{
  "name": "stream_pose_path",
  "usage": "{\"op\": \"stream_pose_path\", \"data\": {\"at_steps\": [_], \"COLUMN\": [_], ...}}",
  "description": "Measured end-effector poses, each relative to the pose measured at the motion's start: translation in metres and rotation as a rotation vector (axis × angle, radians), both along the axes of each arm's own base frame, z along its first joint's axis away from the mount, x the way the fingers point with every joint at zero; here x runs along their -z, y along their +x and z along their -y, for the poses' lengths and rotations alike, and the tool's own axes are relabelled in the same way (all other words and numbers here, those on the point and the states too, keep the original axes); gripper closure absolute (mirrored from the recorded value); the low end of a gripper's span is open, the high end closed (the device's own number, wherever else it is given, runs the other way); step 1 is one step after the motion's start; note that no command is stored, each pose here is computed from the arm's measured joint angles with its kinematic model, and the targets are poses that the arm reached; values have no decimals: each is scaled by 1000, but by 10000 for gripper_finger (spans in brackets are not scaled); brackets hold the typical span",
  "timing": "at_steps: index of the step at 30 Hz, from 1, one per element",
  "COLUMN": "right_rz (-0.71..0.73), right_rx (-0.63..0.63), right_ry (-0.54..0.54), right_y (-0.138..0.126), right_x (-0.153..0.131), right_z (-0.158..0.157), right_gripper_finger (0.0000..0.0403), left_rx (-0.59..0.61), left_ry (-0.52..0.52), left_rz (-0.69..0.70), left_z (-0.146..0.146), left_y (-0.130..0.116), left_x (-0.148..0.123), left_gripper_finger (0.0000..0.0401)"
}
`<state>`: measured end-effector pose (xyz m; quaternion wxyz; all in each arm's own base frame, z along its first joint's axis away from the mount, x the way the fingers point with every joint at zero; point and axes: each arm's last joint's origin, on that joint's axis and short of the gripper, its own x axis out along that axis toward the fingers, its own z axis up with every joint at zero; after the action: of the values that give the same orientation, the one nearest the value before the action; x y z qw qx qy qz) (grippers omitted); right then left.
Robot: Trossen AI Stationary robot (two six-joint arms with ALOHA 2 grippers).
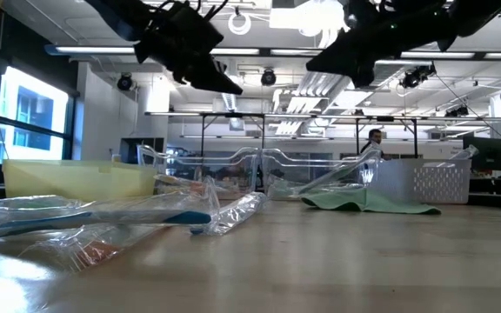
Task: Pick & Place Toothbrushes
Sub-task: Put the blue toothbrush into the yellow bin
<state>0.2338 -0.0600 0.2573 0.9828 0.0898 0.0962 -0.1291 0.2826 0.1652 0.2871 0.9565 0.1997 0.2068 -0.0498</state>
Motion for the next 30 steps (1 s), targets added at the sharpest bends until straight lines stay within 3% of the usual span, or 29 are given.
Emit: {"op": "stream_pose_path", "data": {"at_steps": [5,12,19,30], "right_rz": [-57,-68,-63,-106], "right_rx": [-31,-65,-42,-85], "right_ry": [13,14,4,-23], "right_y": [1,2,2,2], "right_x": [6,7,6,10], "right_z": [-9,-17,-17,-18], "right_gripper_finger": [401,401,401,401], "left_rx": [-35,-84,-194,-97], "left_ry": [-74,-169,-162,-236], "left_rz": [17,135,193,180], "left_z": [17,68,107,133], "left_y": [-24,-59,-73,-69], "left_x": [30,60,54,53], "left_gripper_finger": [398,400,401,401]}}
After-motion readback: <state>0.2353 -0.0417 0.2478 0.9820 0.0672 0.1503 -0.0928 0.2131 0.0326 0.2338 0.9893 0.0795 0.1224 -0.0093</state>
